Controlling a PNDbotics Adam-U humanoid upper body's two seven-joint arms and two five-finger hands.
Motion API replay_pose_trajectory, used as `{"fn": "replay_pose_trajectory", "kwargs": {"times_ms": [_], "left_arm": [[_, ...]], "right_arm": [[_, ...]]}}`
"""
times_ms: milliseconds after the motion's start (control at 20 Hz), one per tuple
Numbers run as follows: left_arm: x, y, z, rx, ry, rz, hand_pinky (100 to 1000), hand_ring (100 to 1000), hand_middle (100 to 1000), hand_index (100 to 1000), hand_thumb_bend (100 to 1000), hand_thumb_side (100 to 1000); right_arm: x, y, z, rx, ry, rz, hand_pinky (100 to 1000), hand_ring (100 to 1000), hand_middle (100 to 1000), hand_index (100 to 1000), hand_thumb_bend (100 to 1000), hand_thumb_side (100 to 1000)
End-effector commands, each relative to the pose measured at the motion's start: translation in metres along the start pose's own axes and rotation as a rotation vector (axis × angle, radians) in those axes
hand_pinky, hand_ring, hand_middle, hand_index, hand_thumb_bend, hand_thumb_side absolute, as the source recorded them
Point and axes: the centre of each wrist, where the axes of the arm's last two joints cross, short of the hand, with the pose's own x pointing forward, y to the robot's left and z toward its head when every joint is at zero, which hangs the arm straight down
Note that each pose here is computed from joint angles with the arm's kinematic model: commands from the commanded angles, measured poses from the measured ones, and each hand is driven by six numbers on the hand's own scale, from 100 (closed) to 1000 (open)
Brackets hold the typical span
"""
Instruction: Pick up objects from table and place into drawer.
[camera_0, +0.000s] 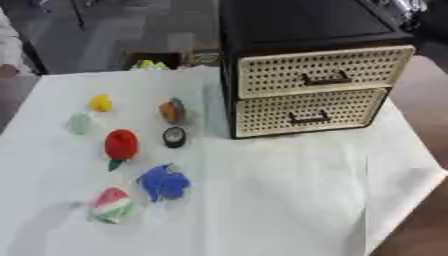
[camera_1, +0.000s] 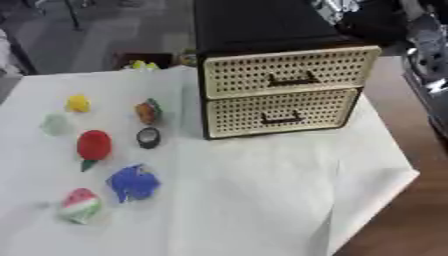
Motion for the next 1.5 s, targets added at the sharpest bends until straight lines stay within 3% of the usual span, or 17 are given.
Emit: {"fn": "replay_pose_trajectory", "kwargs": {"times_ms": [50,200,600,750,1150,1500], "left_arm": [[0.005,0.002,-0.005,-0.028,-0.014,-0.011,570,651,640,765,100,835],[0.005,0.002,-0.005,-0.029,-0.014,-0.009,570,651,640,765,100,835],[0.005,0.002,-0.006,-0.032,-0.013,-0.008,570,651,640,765,100,834],[0.005,0.002,-0.006,-0.033,-0.014,-0.008,570,650,640,765,100,834],[0.005,0.002,-0.006,-0.035,-0.011,-0.010,569,650,640,765,100,834],[0.005,0.003,-0.006,-0.035,-0.007,-0.014,569,650,640,765,100,834]], "right_arm": [[-0.007,-0.012,-0.006,0.069,-0.029,0.033,100,100,207,818,624,1000],[-0.011,-0.011,-0.010,0.146,-0.042,0.031,100,100,103,806,664,1000],[-0.021,-0.013,-0.018,0.210,-0.015,-0.014,100,100,100,717,724,1000],[-0.022,-0.014,-0.018,0.252,-0.012,-0.012,100,100,100,734,765,1000],[-0.020,-0.022,-0.023,0.407,-0.004,-0.039,100,100,100,770,736,1000],[-0.018,-0.034,-0.025,0.494,-0.030,-0.116,100,100,100,802,843,1000]]}}
